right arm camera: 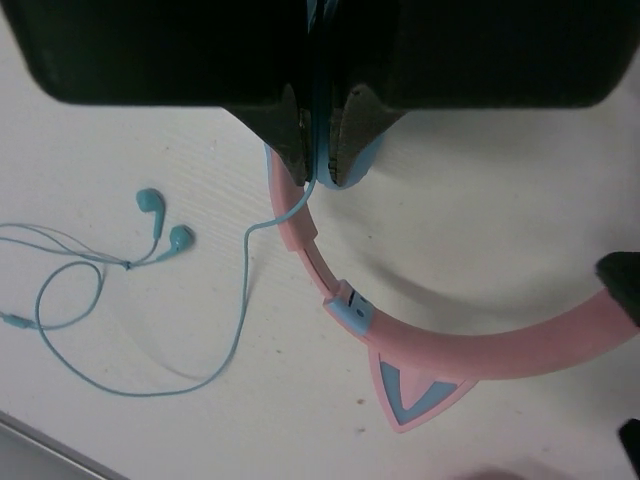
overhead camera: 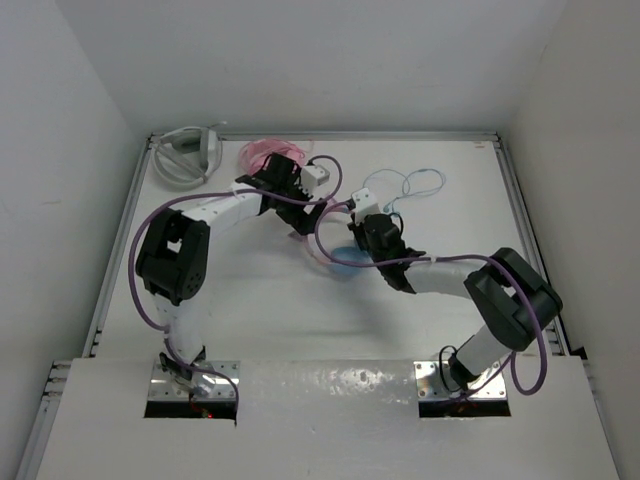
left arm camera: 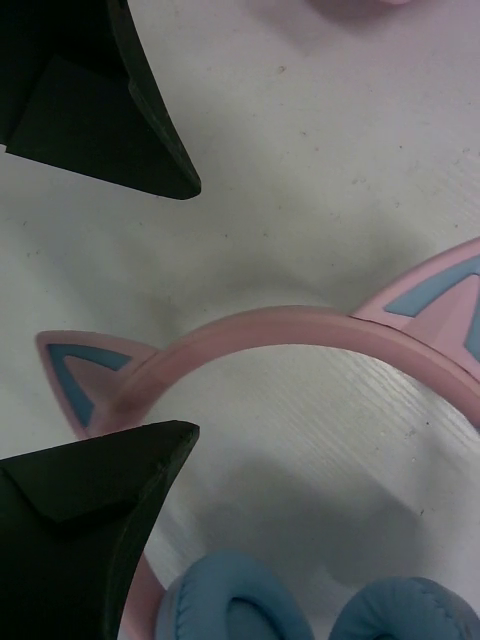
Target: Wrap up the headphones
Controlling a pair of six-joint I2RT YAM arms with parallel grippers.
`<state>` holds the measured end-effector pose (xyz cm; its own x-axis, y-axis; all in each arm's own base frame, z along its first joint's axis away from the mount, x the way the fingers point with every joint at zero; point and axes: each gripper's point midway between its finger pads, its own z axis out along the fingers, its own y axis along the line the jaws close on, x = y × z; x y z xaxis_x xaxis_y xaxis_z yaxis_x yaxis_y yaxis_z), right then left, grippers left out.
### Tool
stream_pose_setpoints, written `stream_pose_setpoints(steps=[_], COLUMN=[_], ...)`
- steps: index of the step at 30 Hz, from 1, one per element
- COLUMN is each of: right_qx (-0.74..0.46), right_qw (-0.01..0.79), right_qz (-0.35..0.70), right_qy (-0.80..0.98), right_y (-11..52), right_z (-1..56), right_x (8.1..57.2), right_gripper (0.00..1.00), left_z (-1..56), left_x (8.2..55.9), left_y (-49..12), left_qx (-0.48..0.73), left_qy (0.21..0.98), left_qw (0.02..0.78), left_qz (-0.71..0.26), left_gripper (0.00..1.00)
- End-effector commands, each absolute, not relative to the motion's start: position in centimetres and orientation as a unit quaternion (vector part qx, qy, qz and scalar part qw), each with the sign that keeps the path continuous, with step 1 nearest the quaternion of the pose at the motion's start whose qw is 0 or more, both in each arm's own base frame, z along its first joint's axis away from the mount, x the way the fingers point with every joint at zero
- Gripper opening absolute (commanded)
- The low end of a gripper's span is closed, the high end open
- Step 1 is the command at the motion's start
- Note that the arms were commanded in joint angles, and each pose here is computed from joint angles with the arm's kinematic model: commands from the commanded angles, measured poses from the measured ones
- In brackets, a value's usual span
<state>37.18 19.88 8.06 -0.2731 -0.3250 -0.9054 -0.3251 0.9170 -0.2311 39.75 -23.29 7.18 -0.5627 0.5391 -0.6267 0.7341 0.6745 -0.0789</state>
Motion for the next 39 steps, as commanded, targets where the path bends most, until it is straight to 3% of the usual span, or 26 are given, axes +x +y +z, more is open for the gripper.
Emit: stream_pose_setpoints(steps=[1,5,6,8,11,12,13,14,15,16,20,21,24,25,27,29,30,34,39], right_qx=[-0.169,-0.172,-0.172,-0.181,-0.195,-0.195,-0.198,-0.204,-0.207,-0.215,-0.250,-0.251,-0.268,-0.263,-0.257,-0.225,-0.207,-0.214,-0.384], right_qw=[0.637,0.647,0.651,0.654,0.660,0.662,0.661,0.652,0.653,0.654,0.673,0.681,0.708,0.720,0.734,0.744,0.744,0.728,0.706], right_qz=[0.050,0.077,0.083,0.094,0.108,0.111,0.114,0.115,0.119,0.122,0.152,0.155,0.157,0.158,0.133,0.092,0.073,0.106,0.107], right_qy=[0.750,0.739,0.734,0.729,0.717,0.715,0.715,0.721,0.719,0.715,0.679,0.670,0.634,0.622,0.614,0.622,0.631,0.643,0.586], right_y=[22.1,22.9,23.0,23.3,23.7,23.8,23.9,24.1,24.2,24.3,24.9,24.7,23.9,23.2,21.8,19.5,17.7,15.3,18.1], right_z=[13.6,14.9,15.4,15.9,17.0,17.4,17.6,17.5,18.2,18.8,24.3,25.6,30.5,32.0,32.9,32.7,32.1,28.1,21.5], right_x=[38.0,37.7,37.5,37.1,36.6,36.6,36.5,36.4,36.3,36.1,34.4,34.1,32.6,31.9,31.9,32.7,33.7,35.7,33.3], right_gripper=[0.00,0.00,0.00,0.00,0.00,0.00,0.00,0.00,0.35,0.53,0.92,0.97,0.99,0.94,0.71,0.36,0.35,0.73,0.88], left_z=[9.2,6.9,6.3,5.3,4.8,4.8,5.0,5.3,6.4,7.1,9.9,10.8,11.9,12.0,13.8,16.3,17.4,21.9,23.8], left_x=[40.9,40.6,40.6,40.3,39.7,39.4,39.2,39.0,38.8,38.7,38.0,37.8,36.7,35.9,35.3,34.5,34.2,33.0,32.0], left_y=[-25.0,-24.4,-24.0,-23.8,-23.9,-23.9,-24.0,-24.0,-24.2,-24.2,-23.6,-23.4,-22.5,-22.4,-22.2,-22.2,-22.2,-21.7,-21.8], left_qx=[0.371,0.364,0.361,0.362,0.364,0.362,0.363,0.364,0.364,0.365,0.375,0.382,0.395,0.399,0.410,0.420,0.423,0.435,0.438], left_qy=[0.853,0.868,0.873,0.877,0.879,0.881,0.880,0.879,0.874,0.871,0.859,0.854,0.849,0.848,0.837,0.822,0.815,0.791,0.786], left_qw=[0.321,0.297,0.291,0.280,0.267,0.261,0.260,0.261,0.270,0.276,0.300,0.308,0.306,0.297,0.311,0.332,0.342,0.383,0.382], left_qz=[-0.179,-0.158,-0.148,-0.146,-0.154,-0.158,-0.162,-0.165,-0.173,-0.177,-0.176,-0.173,-0.172,-0.179,-0.186,-0.195,-0.198,-0.196,-0.211], left_gripper=[0.90,0.77,0.66,0.55,0.30,0.07,0.00,0.00,0.00,0.00,0.00,0.00,0.00,0.00,0.00,0.00,0.00,0.00,0.00])
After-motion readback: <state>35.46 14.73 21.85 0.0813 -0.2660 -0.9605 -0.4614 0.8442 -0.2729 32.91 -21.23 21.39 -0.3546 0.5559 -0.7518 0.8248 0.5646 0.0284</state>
